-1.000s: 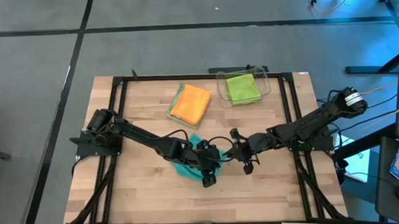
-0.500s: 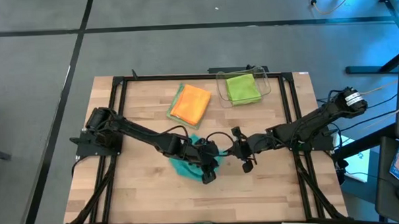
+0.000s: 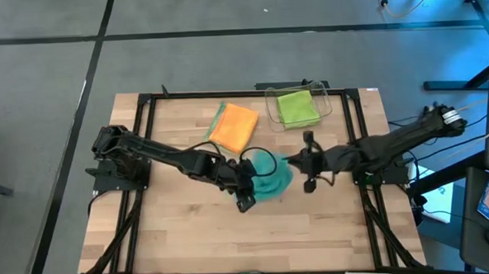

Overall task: Fold microfiber towels
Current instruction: Fold the blue microfiber towel

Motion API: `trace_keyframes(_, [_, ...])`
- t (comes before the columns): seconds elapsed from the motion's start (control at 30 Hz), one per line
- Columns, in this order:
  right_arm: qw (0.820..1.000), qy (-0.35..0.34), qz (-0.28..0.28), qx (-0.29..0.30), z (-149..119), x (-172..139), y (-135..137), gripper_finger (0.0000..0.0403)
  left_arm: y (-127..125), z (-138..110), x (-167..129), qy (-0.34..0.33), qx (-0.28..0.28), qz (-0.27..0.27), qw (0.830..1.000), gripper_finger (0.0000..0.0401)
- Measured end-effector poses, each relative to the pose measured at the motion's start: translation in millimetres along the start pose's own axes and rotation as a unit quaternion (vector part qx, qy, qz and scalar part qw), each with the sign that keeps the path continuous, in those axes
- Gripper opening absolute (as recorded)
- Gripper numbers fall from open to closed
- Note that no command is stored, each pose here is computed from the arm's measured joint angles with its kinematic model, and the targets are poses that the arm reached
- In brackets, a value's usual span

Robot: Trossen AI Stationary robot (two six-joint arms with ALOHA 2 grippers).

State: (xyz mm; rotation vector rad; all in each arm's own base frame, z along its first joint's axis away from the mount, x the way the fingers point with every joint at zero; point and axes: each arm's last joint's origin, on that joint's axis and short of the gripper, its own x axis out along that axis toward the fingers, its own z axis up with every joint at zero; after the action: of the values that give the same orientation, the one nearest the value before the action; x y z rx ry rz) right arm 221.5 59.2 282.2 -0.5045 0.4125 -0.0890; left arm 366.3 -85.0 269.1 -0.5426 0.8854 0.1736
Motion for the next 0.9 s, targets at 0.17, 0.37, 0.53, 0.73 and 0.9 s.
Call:
trace_keyframes(0.17, [1.0, -0.01, -0.004, 0.005, 52, -20, -30, 0.0, -9, -7, -1, 0.013, 0.009, -0.017, 1.0, 0.0122])
trace_keyframes(0.37, [0.999, 0.029, -0.032, 0.017, 98, -35, -57, 0.0, -20, -18, -3, -0.003, 0.03, -0.005, 1.0, 0.0122])
trace_keyframes(0.53, [0.996, 0.073, -0.033, 0.025, 122, -50, -66, 0.0, -31, -29, -4, 0.006, 0.047, -0.014, 0.999, 0.0122])
trace_keyframes(0.73, [0.996, 0.062, -0.052, 0.047, 144, -67, -69, 0.0, -44, -31, -6, -0.045, 0.052, -0.025, 0.997, 0.0122])
trace_keyframes(0.9, [0.994, 0.075, -0.053, 0.064, 149, -66, -66, 0.0, -53, -32, -8, -0.065, 0.064, -0.052, 0.994, 0.0122])
